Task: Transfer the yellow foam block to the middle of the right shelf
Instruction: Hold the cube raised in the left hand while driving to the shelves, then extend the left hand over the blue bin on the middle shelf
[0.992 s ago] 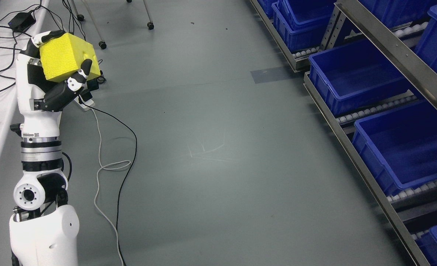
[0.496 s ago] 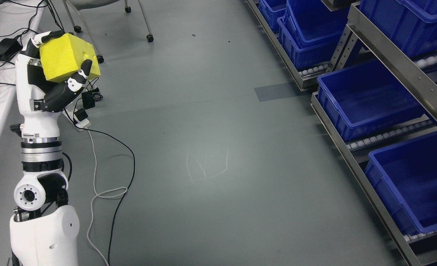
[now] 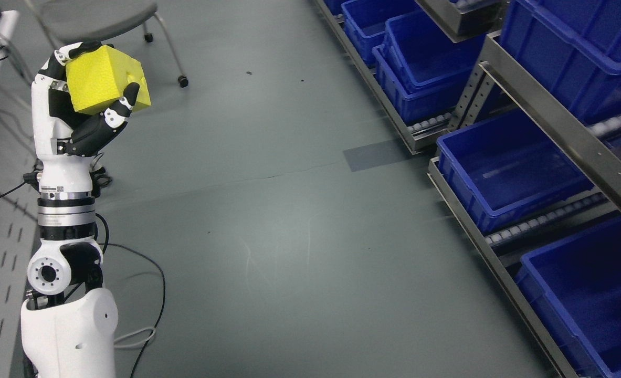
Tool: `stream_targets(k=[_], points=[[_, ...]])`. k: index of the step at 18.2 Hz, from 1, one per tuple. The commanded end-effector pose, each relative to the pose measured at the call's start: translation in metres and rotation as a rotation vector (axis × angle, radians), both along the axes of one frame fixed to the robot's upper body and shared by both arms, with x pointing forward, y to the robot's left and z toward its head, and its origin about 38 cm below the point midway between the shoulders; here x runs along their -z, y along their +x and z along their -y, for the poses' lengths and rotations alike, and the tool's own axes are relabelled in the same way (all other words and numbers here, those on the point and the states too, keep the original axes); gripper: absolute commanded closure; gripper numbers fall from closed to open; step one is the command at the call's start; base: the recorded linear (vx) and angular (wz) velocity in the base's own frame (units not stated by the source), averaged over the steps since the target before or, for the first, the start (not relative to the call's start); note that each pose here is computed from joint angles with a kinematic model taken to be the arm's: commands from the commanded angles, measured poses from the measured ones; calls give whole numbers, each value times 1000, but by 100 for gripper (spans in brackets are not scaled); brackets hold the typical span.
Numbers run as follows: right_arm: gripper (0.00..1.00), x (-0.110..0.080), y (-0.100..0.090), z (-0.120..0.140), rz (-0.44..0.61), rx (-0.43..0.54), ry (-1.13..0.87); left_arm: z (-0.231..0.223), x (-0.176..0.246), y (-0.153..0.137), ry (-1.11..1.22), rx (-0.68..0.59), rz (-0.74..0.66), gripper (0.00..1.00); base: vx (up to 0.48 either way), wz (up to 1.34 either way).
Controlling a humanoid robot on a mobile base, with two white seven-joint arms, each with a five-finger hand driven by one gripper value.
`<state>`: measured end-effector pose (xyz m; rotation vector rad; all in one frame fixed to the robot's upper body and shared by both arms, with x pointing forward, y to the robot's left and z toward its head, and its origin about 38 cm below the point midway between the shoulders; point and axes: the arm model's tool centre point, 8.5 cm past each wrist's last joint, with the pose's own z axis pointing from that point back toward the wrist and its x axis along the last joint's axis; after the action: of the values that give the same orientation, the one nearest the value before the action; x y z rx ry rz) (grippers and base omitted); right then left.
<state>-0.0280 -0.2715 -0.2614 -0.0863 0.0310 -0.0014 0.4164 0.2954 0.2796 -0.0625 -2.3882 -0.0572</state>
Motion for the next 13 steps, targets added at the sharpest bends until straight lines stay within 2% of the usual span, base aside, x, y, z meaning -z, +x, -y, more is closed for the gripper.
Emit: stream_targets(k=[1, 6, 13], points=[[0, -1, 6, 11, 18, 1, -19, -3, 0, 0, 16, -1, -8, 96, 287, -500], [0, -1, 6, 11, 18, 1, -19, -3, 0, 0, 16, -3, -6, 96, 229, -793], [0, -1, 6, 11, 18, 1, -19, -2, -2, 0, 18, 2, -2, 96, 161, -1163]])
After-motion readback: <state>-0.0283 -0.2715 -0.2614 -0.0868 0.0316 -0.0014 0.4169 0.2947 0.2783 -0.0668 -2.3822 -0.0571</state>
